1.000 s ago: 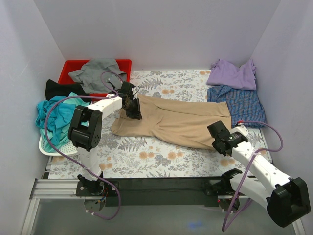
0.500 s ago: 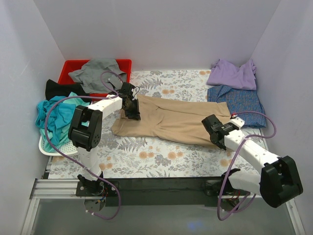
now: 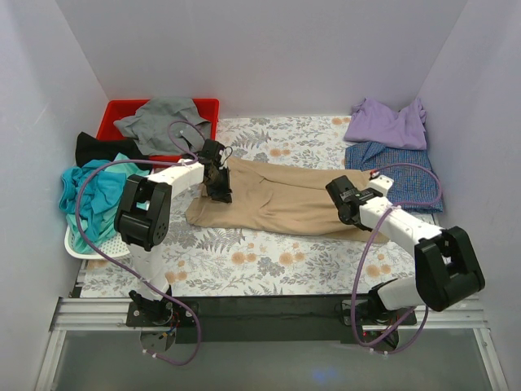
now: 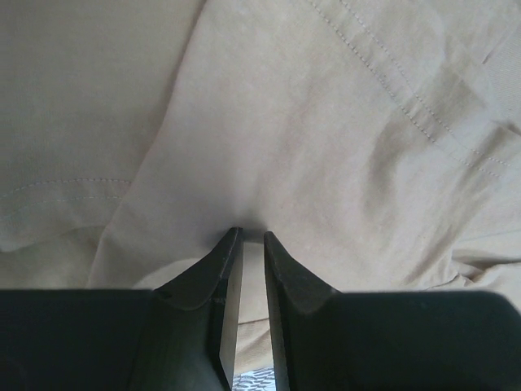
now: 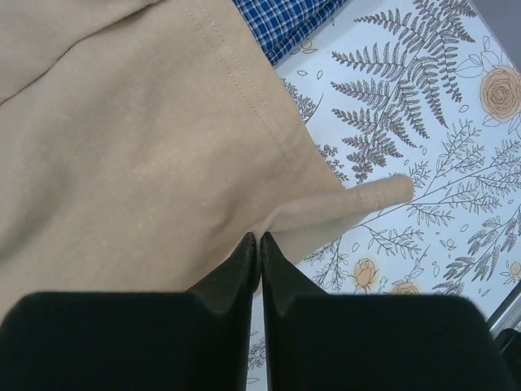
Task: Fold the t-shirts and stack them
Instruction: Fold the tshirt
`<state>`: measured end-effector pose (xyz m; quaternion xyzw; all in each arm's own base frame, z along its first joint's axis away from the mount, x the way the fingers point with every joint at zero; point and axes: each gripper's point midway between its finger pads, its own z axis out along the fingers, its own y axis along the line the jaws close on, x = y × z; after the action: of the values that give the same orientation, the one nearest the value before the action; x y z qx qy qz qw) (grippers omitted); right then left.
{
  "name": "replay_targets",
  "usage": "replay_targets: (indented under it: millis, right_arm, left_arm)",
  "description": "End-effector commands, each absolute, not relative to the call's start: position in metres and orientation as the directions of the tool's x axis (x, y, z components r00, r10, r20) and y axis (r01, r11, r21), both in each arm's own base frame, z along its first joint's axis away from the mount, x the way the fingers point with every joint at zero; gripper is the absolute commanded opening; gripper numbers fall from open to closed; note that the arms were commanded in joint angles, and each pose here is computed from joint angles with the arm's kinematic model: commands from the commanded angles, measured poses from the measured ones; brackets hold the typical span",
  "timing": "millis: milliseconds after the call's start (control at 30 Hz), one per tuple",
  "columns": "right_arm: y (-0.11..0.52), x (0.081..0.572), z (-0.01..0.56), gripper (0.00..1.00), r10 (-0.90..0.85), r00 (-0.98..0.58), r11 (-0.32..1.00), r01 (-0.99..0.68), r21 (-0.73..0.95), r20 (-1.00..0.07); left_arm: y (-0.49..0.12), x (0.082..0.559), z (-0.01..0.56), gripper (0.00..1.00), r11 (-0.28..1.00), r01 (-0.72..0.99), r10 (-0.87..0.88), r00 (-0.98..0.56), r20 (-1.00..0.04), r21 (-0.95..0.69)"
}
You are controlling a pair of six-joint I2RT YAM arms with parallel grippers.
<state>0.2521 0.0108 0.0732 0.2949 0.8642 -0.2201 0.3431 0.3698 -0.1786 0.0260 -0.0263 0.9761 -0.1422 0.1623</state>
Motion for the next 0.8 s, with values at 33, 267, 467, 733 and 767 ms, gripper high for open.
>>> replay_targets:
  millis: [33,267,467,733,767]
  right_arm:
    - [0.007,0.274,0.085,0.16,0.288,-0.586,0.724,0.651,-0.228,-0.758]
    - [-0.003,0.275,0.112,0.93,0.257,-0.529,0.708,0.672,-0.215,-0.808]
    - [0.060,0.307,0.120,0.90,0.205,-0.621,0.933,0.357,-0.040,-0.757]
    - [0.160,0.327,0.082,0.87,0.122,-0.788,0.979,-0.004,0.204,-0.603]
    - [0.158,0.335,0.081,0.87,0.100,-0.782,0.986,-0.006,0.168,-0.615]
  left_arm:
    - [-0.166,0.371,0.030,0.15,0.974,-0.011,-0.090,-0.935,-0.342,-0.227]
    - [-0.154,0.379,0.040,0.15,0.978,-0.064,-0.139,-0.912,-0.387,-0.199]
    - [-0.156,0.382,0.052,0.15,0.969,-0.057,-0.154,-0.900,-0.408,-0.241]
    - [-0.158,0.382,0.045,0.16,0.967,-0.051,-0.152,-0.901,-0.407,-0.250]
    - [-0.156,0.383,0.044,0.16,0.969,-0.054,-0.153,-0.898,-0.412,-0.242]
